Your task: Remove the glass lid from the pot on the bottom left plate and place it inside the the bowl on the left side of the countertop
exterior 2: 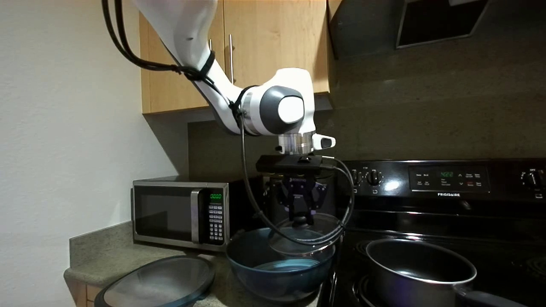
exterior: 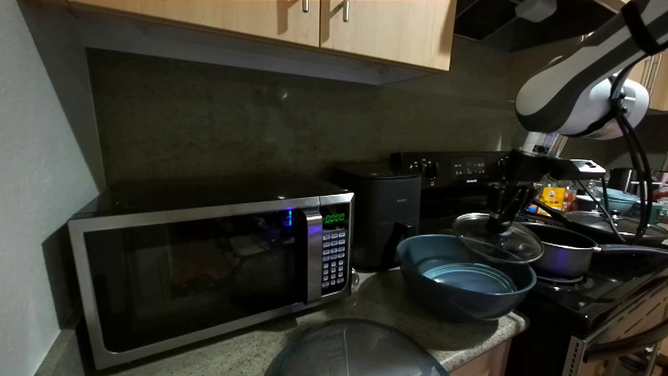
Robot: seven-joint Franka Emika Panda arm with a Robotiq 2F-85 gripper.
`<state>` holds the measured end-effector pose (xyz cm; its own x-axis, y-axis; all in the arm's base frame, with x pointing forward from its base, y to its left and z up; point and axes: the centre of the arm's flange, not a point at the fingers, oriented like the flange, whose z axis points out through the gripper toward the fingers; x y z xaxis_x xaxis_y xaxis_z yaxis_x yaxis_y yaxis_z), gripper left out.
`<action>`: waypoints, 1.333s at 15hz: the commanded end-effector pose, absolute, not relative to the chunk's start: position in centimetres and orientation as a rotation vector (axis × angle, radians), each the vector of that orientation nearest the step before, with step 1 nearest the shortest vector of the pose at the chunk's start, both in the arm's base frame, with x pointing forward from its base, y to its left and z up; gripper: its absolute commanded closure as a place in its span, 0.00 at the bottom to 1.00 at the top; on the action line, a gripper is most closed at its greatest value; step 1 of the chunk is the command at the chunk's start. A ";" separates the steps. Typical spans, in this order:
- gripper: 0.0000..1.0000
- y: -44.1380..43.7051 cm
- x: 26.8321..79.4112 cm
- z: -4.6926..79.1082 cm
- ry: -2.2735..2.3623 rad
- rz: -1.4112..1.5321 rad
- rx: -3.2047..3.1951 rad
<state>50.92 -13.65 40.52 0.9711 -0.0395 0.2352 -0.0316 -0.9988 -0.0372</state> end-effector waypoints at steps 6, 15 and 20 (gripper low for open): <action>0.53 -11.9 50.0 37.9 0.012 -0.277 -3.083; 0.78 -7.4 53.9 36.4 -0.217 -0.322 -3.047; 0.78 -6.2 56.0 33.7 -0.220 -0.199 -3.053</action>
